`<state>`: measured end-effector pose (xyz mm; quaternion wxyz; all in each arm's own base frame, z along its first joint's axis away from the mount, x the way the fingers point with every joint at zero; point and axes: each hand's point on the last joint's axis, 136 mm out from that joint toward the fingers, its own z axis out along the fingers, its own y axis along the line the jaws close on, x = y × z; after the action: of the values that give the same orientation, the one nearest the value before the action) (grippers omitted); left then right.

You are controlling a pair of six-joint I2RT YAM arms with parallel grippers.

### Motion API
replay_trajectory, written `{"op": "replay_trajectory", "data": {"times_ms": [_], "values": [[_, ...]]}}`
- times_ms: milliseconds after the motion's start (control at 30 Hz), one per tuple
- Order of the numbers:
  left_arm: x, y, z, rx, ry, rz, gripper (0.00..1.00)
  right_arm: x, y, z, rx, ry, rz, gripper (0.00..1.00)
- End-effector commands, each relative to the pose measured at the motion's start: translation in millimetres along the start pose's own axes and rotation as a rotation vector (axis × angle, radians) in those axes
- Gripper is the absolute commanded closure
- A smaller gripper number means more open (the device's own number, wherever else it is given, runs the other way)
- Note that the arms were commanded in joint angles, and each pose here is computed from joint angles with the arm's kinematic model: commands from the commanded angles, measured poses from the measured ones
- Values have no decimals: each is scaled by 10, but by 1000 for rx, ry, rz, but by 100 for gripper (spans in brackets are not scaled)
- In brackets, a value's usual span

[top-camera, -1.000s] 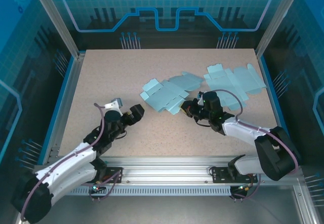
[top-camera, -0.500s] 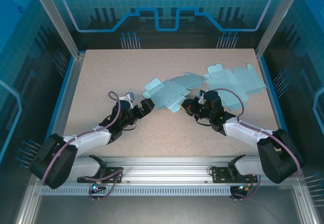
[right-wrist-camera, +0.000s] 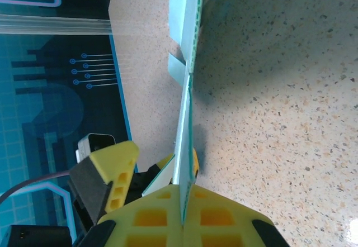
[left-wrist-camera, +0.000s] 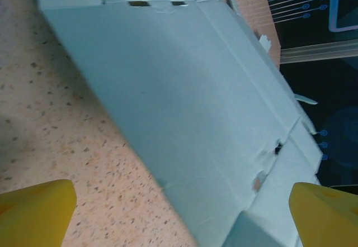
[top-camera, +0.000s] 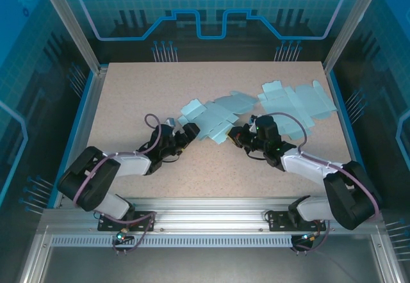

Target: Fold the paper box

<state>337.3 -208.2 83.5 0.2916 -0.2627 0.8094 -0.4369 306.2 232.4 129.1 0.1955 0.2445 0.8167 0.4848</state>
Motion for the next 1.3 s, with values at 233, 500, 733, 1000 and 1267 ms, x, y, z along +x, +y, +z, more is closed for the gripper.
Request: {"op": "replay_trajectory", "data": {"times_ms": [233,500,733,1000,1267], "values": [[-78,-223,215,96,0,-59,13,36,111,113,-19,22,-18,100],[-99,-180,309,102,-12,-67,26,69,75,151,-10,39,-15,100],[-180,-52,280,27,-63,-36,53,117,-41,172,20,61,-15,100],[-278,-146,155,-36,-89,78,84,150,-114,163,41,73,-38,100],[-375,-471,-104,-137,-40,394,96,145,-193,38,137,100,-201,86]]}}
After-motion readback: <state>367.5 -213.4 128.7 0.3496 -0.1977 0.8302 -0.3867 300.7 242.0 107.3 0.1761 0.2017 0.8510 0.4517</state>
